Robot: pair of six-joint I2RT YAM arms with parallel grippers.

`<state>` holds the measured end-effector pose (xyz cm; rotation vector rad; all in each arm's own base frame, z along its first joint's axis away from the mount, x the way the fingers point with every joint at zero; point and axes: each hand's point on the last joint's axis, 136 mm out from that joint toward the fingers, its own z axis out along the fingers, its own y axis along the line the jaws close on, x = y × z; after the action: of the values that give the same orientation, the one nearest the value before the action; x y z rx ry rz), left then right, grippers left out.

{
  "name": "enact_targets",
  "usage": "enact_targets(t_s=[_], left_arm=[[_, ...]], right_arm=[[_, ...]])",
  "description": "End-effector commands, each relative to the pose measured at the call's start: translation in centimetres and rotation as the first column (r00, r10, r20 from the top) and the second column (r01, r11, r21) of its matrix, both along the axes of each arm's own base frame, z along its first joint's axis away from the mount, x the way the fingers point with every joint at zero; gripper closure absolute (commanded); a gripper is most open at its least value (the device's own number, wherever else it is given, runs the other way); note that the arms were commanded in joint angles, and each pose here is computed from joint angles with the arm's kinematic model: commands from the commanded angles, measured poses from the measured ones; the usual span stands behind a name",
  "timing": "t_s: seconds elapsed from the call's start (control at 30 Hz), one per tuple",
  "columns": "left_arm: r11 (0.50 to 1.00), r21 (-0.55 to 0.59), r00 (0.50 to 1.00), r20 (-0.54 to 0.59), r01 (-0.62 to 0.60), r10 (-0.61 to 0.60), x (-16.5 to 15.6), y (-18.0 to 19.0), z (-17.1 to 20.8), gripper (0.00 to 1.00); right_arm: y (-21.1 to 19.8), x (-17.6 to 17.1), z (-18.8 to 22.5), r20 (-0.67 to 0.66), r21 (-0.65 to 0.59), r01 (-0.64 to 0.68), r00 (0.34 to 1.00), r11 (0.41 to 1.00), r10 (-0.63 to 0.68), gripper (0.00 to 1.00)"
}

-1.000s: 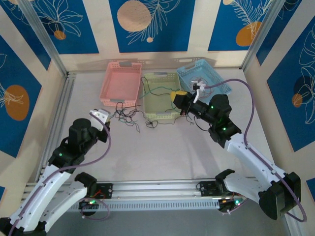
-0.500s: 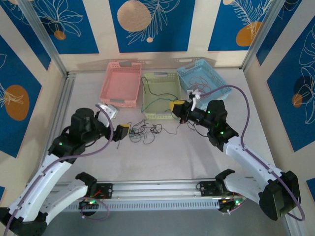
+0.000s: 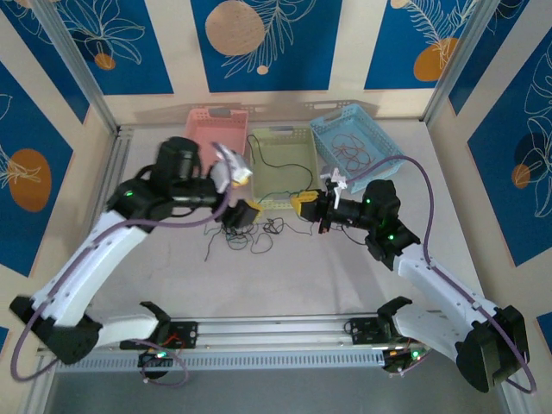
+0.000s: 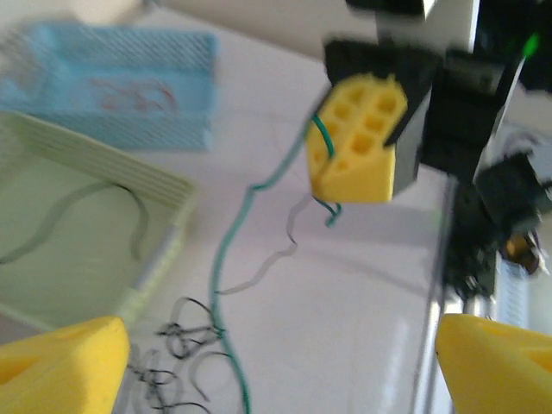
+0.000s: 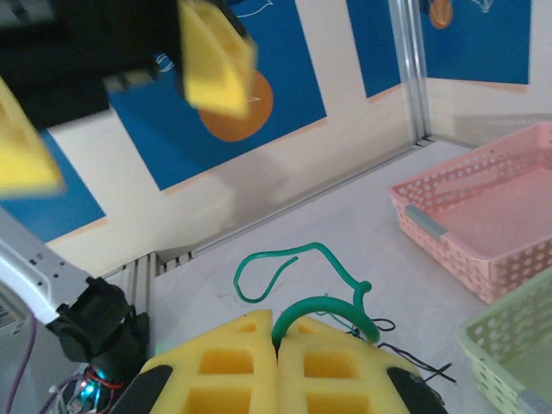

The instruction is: Untangle the cables

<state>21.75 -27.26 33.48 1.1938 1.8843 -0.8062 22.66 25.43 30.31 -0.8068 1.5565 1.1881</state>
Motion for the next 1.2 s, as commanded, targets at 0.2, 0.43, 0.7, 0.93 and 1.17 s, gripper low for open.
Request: enact_targets(t_s=[0.2, 0.43, 0.7, 0.93, 1.17], left_arm=[[0.992, 0.109, 0.997, -0.042, -0.064, 0.069, 2.0, -1.6, -5.0, 0.13], [0.993, 0.106, 0.991, -0.12, -0.045, 0.058, 2.2, -2.8, -7.0, 0.48], [0.995, 0.052, 0.994, -0.064, -0.085, 0.089, 2.4, -2.4, -5.9, 1.0], [0.955, -0.034, 0.953, -0.085, -0.296, 0.292, 3.0, 1.7, -2.9, 1.0], [0.855, -0.181, 0.87, -0.188, -0.486, 0.456, 2.2, 4.7, 0.1, 1.0]], right_arm=[[0.7, -2.6, 0.1, 0.044, -0.01, -0.123, 0.991, 0.992, 0.123, 1.0], [0.8, -2.8, -0.1, 0.041, -0.012, -0.13, 0.991, 0.991, 0.13, 1.0], [0.7, -2.8, 0.2, 0.041, -0.009, -0.119, 0.992, 0.993, 0.119, 0.91], [-2.1, -2.4, 2.5, 0.057, 0.058, 0.091, 0.994, 0.994, -0.094, 0.06], [-6.9, -1.3, 0.9, 0.071, 0.168, 0.347, 0.929, 0.923, -0.363, 0.01]])
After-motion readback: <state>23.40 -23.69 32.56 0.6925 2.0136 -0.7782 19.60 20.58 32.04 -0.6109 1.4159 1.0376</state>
